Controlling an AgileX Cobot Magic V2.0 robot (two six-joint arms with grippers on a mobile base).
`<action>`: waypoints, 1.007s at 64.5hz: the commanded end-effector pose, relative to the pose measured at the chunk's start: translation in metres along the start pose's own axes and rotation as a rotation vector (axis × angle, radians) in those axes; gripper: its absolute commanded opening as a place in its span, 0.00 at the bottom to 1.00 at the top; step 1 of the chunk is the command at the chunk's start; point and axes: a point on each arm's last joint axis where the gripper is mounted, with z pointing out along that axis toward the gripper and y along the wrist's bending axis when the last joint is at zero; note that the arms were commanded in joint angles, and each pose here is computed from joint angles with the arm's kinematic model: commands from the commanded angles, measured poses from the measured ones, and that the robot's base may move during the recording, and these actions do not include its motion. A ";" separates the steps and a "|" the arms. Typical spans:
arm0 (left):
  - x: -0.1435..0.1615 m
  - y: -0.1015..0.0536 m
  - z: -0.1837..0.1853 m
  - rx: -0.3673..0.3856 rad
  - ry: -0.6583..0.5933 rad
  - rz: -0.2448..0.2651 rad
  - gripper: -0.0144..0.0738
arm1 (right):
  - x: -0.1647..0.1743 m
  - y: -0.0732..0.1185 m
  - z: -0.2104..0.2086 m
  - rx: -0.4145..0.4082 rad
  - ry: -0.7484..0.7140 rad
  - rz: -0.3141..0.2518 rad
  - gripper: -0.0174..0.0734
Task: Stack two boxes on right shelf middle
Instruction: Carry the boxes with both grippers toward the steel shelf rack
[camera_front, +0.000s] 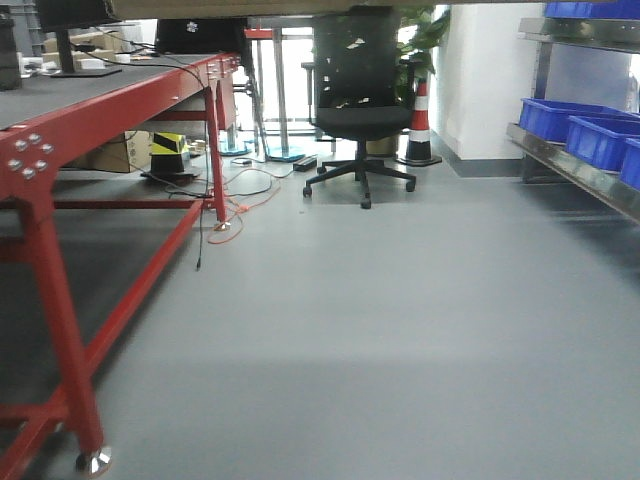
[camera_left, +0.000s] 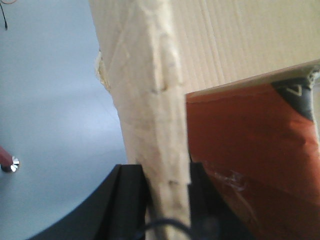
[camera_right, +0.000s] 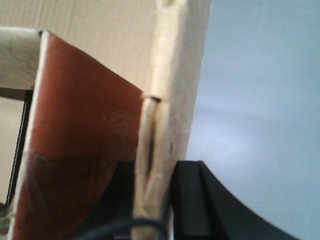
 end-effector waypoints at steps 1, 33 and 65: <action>-0.005 -0.003 -0.014 0.037 -0.067 0.001 0.04 | -0.006 -0.003 -0.005 0.033 -0.064 -0.020 0.02; -0.005 -0.003 -0.014 0.037 -0.067 0.001 0.04 | -0.006 -0.003 -0.005 0.031 -0.064 -0.019 0.02; -0.005 -0.003 -0.014 0.037 -0.067 0.001 0.04 | -0.006 -0.003 -0.005 0.031 -0.064 -0.019 0.02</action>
